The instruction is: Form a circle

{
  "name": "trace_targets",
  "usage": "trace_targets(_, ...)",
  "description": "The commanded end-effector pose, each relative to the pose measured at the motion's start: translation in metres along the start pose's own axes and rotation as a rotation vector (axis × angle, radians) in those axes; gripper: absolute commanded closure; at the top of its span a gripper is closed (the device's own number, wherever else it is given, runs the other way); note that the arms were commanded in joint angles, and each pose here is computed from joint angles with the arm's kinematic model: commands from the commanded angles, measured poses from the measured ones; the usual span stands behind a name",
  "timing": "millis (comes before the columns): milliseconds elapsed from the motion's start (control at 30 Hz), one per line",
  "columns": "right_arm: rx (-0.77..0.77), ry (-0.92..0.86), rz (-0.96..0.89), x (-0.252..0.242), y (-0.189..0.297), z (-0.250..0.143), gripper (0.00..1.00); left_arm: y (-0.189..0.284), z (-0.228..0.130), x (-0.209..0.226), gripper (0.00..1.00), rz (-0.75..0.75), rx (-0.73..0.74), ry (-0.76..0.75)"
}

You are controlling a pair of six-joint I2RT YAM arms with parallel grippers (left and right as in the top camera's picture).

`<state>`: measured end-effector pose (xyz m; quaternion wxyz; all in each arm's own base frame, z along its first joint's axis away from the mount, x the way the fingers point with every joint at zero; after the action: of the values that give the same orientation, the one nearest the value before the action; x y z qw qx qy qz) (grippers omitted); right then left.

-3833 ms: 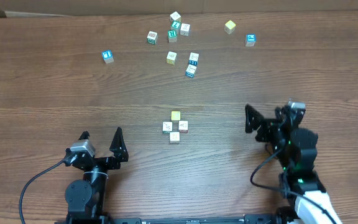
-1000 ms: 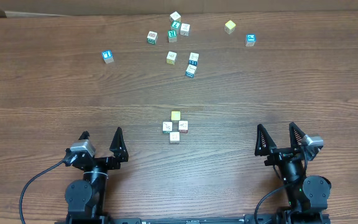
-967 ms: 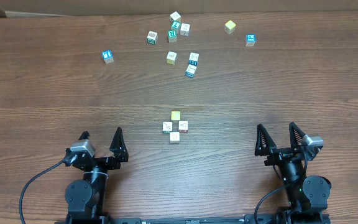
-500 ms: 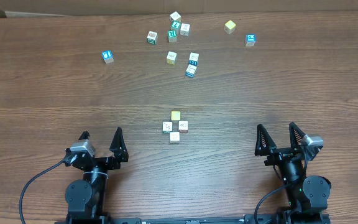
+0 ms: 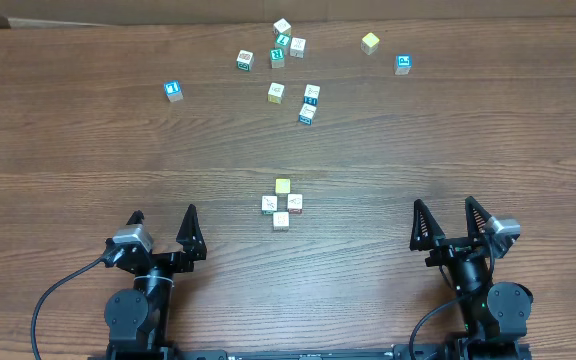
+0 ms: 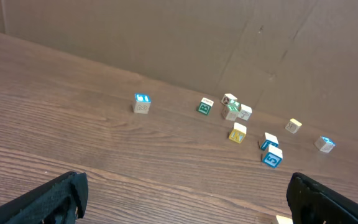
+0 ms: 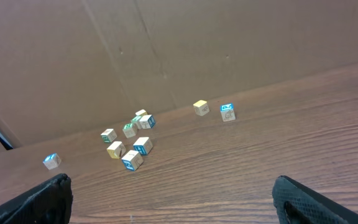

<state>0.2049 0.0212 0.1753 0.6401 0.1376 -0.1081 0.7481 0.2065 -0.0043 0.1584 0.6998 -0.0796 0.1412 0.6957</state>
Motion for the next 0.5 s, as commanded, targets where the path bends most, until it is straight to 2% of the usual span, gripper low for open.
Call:
trace_targets(0,-0.002,0.001,0.001,-0.0010,0.0000,-0.0020,0.00,0.0004,0.0007,-0.0001,0.01,-0.006,-0.007,-0.014)
trace_targets(467,-0.002,0.001,0.001,-0.0010,0.0000,-0.0020,0.00,0.0004,0.0007,-0.0001,0.01,-0.006,-0.007,-0.014)
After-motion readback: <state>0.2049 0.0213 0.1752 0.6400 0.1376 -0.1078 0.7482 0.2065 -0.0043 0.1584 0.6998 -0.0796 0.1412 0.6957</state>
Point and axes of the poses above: each gripper's point midway between its finger pads, its own y axis back along the fingers, its own x axis along the line the jaws close on, z = x × y, the point moved 4 cm from there along y, back along the fingers, and after that the axes turned 1 degree about -y, right-handed, at the moved point
